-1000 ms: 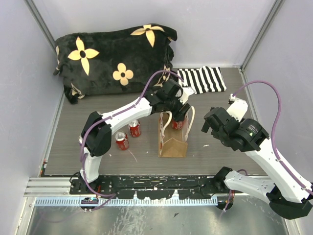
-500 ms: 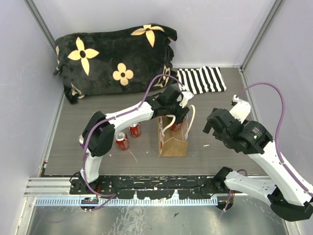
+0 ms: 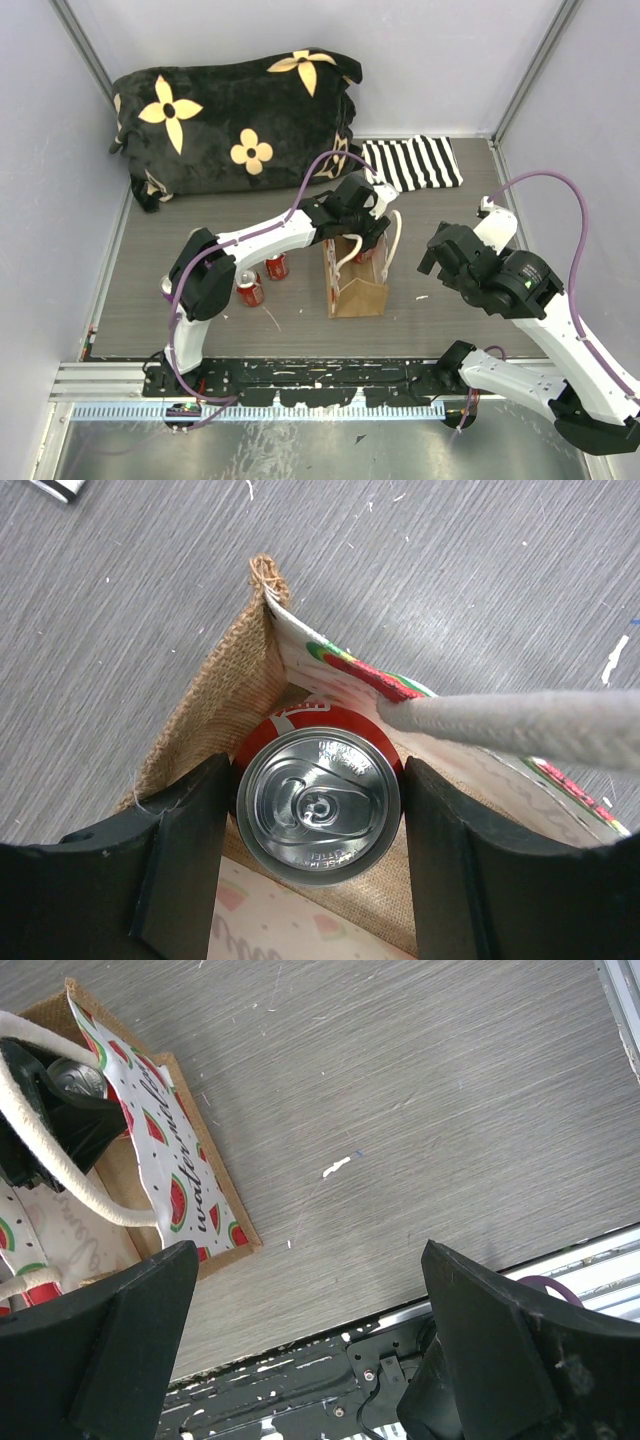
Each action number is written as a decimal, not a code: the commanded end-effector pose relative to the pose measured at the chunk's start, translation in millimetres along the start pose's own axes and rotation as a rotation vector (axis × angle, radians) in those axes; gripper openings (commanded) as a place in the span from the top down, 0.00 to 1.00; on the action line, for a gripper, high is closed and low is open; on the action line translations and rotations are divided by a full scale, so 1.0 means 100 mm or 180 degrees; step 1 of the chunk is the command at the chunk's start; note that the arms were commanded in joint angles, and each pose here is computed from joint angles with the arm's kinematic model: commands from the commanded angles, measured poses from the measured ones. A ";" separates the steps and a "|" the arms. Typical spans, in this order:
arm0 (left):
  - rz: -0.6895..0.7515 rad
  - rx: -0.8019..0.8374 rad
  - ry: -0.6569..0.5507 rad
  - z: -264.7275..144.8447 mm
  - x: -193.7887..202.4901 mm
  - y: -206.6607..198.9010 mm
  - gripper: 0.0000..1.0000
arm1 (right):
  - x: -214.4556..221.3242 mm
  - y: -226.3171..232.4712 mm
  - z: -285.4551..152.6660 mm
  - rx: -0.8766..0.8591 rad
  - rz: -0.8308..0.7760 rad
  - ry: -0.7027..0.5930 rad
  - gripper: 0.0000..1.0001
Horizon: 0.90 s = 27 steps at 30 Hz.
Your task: Place the beverage into the canvas bag
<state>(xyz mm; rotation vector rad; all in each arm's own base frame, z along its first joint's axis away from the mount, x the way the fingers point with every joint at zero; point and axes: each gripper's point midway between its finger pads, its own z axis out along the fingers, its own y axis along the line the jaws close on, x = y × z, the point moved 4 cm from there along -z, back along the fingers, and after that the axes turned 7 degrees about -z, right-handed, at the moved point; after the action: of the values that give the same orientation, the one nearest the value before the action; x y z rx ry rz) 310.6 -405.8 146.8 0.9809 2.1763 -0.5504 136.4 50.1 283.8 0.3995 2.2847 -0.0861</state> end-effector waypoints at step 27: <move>0.0088 -0.0099 -0.0591 -0.53 -0.39 0.00 0.02 | -0.01 0.11 0.03 -0.0101 0.0058 -0.0010 0.00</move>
<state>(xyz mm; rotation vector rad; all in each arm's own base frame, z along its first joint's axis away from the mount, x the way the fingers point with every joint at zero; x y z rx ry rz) 309.3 -400.1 179.7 0.9351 2.0637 -0.5770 136.5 54.6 279.4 0.3894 2.3088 -0.0721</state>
